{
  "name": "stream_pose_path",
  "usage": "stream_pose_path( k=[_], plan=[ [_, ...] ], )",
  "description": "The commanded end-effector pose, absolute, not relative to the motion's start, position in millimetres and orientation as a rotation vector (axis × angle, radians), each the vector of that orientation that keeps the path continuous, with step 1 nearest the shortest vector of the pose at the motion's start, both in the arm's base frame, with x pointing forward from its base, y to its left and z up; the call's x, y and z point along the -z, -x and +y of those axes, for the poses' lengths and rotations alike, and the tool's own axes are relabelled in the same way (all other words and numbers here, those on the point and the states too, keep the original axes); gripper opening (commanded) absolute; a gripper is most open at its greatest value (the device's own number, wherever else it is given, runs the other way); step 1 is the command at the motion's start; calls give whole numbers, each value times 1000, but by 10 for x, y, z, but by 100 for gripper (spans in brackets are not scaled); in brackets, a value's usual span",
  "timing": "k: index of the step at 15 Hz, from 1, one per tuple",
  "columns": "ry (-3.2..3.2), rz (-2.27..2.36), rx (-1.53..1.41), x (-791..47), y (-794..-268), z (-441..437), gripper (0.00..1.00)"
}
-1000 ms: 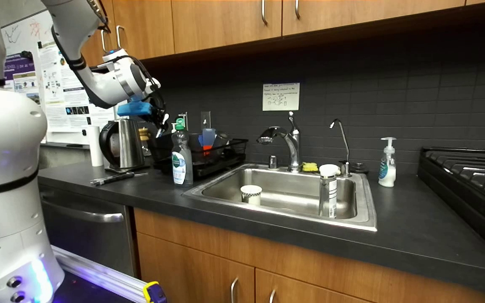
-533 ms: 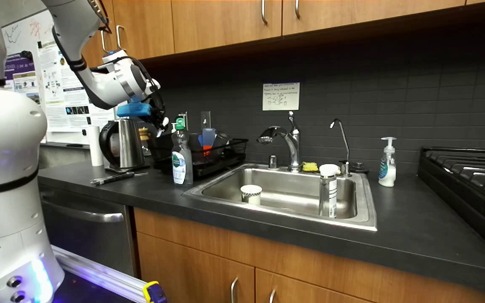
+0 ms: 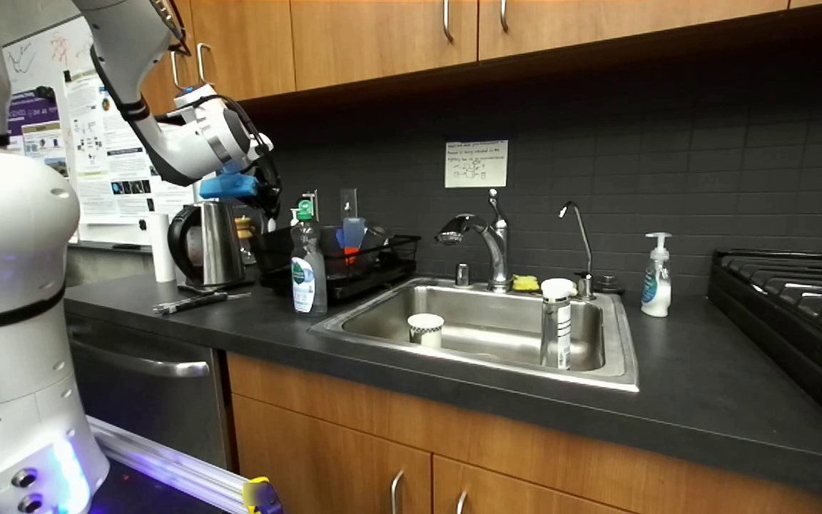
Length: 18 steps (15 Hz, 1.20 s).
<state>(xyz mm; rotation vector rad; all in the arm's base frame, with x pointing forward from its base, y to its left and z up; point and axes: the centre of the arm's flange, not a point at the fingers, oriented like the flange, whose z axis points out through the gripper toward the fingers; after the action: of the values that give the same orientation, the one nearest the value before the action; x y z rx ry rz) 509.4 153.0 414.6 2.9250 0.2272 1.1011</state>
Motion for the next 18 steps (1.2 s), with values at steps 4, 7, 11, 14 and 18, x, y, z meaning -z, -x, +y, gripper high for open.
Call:
stream_pose_path(
  k=[4, 7, 11, 14, 18],
  plan=[
    [-2919, 211, -1118, -4236, -5009, 1480, 15],
    [-2932, 202, -1112, -4224, -4981, 1497, 40],
    [-2946, 184, -1105, -4272, -4881, 1550, 12],
    [-2936, 164, -1113, -4380, -4770, 1555, 0],
    [-2927, 126, -1121, -4510, -4664, 1515, 0]
  ],
)
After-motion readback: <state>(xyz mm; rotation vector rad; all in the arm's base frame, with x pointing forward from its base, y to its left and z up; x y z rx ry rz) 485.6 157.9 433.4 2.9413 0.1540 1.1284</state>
